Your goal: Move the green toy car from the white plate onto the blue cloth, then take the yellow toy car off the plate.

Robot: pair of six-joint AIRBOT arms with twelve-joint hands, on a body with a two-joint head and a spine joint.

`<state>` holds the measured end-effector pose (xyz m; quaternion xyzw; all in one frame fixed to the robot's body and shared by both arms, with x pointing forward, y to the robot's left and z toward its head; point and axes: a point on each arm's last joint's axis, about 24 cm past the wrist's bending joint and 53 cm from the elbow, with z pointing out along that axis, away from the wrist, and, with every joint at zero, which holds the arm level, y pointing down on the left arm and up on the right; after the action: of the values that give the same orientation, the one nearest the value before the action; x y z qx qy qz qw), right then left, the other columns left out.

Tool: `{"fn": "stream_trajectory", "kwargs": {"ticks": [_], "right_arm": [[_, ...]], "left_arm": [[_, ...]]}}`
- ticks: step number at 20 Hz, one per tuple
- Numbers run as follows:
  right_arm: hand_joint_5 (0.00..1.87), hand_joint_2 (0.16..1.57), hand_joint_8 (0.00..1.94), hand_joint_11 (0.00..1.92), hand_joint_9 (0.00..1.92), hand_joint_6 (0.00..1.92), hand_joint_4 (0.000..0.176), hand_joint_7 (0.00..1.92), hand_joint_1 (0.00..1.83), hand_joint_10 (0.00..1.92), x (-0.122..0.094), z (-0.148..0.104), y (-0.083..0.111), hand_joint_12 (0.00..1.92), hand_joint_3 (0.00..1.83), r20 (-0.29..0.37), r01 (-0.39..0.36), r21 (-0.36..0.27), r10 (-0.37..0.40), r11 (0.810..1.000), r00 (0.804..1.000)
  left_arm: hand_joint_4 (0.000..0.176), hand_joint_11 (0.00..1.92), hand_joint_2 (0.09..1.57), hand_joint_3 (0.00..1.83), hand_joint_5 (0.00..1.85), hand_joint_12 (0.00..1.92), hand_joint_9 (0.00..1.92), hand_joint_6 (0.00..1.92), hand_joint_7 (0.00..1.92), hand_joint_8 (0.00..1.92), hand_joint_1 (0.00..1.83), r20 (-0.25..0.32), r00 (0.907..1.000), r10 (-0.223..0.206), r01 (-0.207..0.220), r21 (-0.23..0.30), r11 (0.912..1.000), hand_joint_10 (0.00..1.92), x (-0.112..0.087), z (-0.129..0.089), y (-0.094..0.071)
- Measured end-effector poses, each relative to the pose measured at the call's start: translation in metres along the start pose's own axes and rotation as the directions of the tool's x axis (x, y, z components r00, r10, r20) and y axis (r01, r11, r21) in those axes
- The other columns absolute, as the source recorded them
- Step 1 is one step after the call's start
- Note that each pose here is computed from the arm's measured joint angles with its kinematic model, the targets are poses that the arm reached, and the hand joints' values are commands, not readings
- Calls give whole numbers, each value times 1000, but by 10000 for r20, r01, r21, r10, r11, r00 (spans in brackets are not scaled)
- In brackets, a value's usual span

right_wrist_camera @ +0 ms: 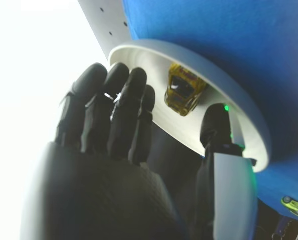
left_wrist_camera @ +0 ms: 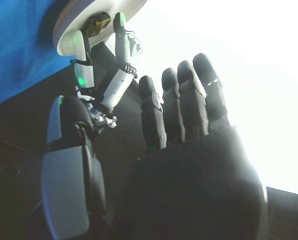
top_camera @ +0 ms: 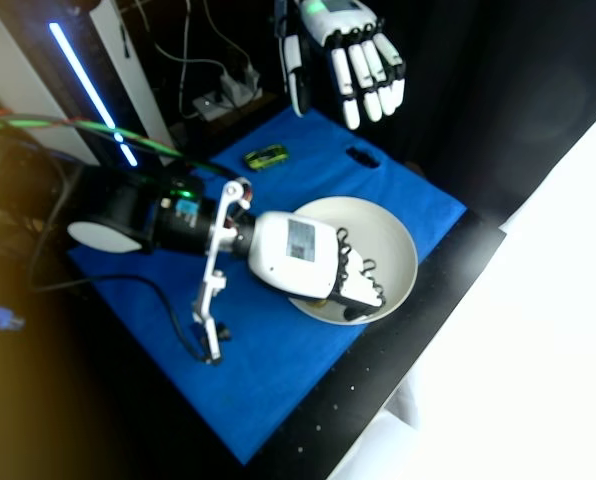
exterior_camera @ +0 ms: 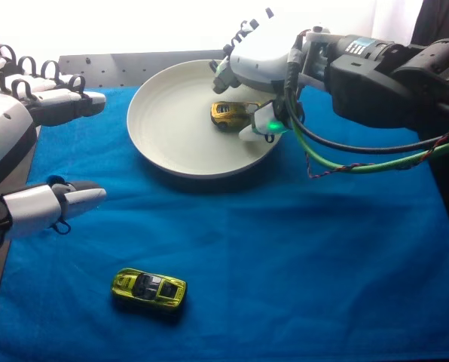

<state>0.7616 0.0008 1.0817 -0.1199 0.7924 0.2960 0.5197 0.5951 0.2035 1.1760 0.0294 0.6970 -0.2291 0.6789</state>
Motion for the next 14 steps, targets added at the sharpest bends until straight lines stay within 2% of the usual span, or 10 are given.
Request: {"fn": "stream_trajectory", "kwargs": {"ticks": [3, 4, 5, 7, 9, 10, 11, 12, 13, 14], "right_arm": [[703, 1011, 118, 231, 457, 20, 0, 828, 889, 983, -1, 0, -5, 1694, 0, -4, 14, 104, -14, 9999, 10000], [722, 1007, 291, 255, 447, 15, 0, 781, 897, 1074, -1, 0, -6, 1735, 0, 1, 19, 134, -19, 9999, 10000], [741, 1007, 521, 262, 431, 15, 0, 695, 896, 1135, -1, 0, -7, 1750, 0, -7, 20, 144, -20, 9999, 10000], [695, 1018, 397, 267, 487, 3, 0, 680, 911, 915, -1, 1, -10, 1642, 0, -47, 20, 213, -19, 9998, 10000], [755, 1061, 298, 313, 541, 13, 0, 768, 923, 922, -1, 1, -11, 1655, 2, -45, 24, 244, -23, 9997, 10000], [835, 1130, 218, 302, 581, 23, 0, 804, 945, 823, -1, 1, -11, 1603, 6, -52, 27, 238, -25, 9997, 10000], [834, 1176, 129, 311, 649, 951, 0, 863, 1076, 691, 0, 1, -11, 1563, 7, -75, 26, 242, -24, 9997, 10000], [869, 1211, 1133, 350, 673, 1122, 0, 740, 1152, 777, 0, 1, -11, 1643, 0, -93, 25, 240, -23, 9997, 10000], [838, 1238, 1389, 381, 657, 1211, 0, 686, 1156, 879, 0, 1, -10, 1667, 0, -93, 24, 231, -22, 9997, 10000], [741, 1254, 1462, 471, 688, 1262, 0, 736, 1151, 998, -1, 1, -9, 1696, 0, -45, 31, 208, -30, 9998, 10000]], "left_arm": [[29, 0, 1070, 0, 525, 1146, 347, 7, 402, 6, 648, 0, 10000, 4, -4, 7, 10000, 12, 0, 0, 0], [44, 0, 1070, 0, 529, 1106, 339, 7, 404, 5, 645, 4, 10000, 0, 0, 0, 10000, 7, 0, 0, 0], [46, 0, 1072, 1, 524, 1058, 329, 4, 398, 2, 643, 4, 10000, -4, 4, -7, 10000, 2, 0, 0, 0], [30, 0, 1075, 0, 520, 1013, 336, 1, 397, 1, 652, 2, 10000, -1, 1, 5, 10000, 5, 0, 0, 0], [39, 0, 1075, 0, 523, 1020, 338, 2, 402, 3, 636, 3, 10000, -33, 33, 18, 10000, 5, 0, 0, -1], [35, 0, 1078, 1, 527, 1000, 334, 3, 405, 3, 650, 3, 10000, -27, 27, 28, 10000, 3, 0, 0, -2], [36, 0, 1081, 2, 530, 996, 342, 4, 414, 6, 652, 7, 10000, -33, 33, 18, 10000, 6, 0, 0, -1], [34, 0, 1081, 1, 538, 1087, 360, 6, 425, 8, 673, 7, 10000, -36, 36, 11, 10000, 11, 0, 0, -1], [45, 0, 1078, 0, 542, 1117, 359, 6, 418, 3, 676, 7, 10000, -33, 33, 18, 10000, 10, 0, 0, -1], [49, 0, 1080, 0, 541, 1090, 346, 4, 408, 1, 663, 7, 10000, -35, 35, 14, 10000, 3, 0, 0, -1]]}}
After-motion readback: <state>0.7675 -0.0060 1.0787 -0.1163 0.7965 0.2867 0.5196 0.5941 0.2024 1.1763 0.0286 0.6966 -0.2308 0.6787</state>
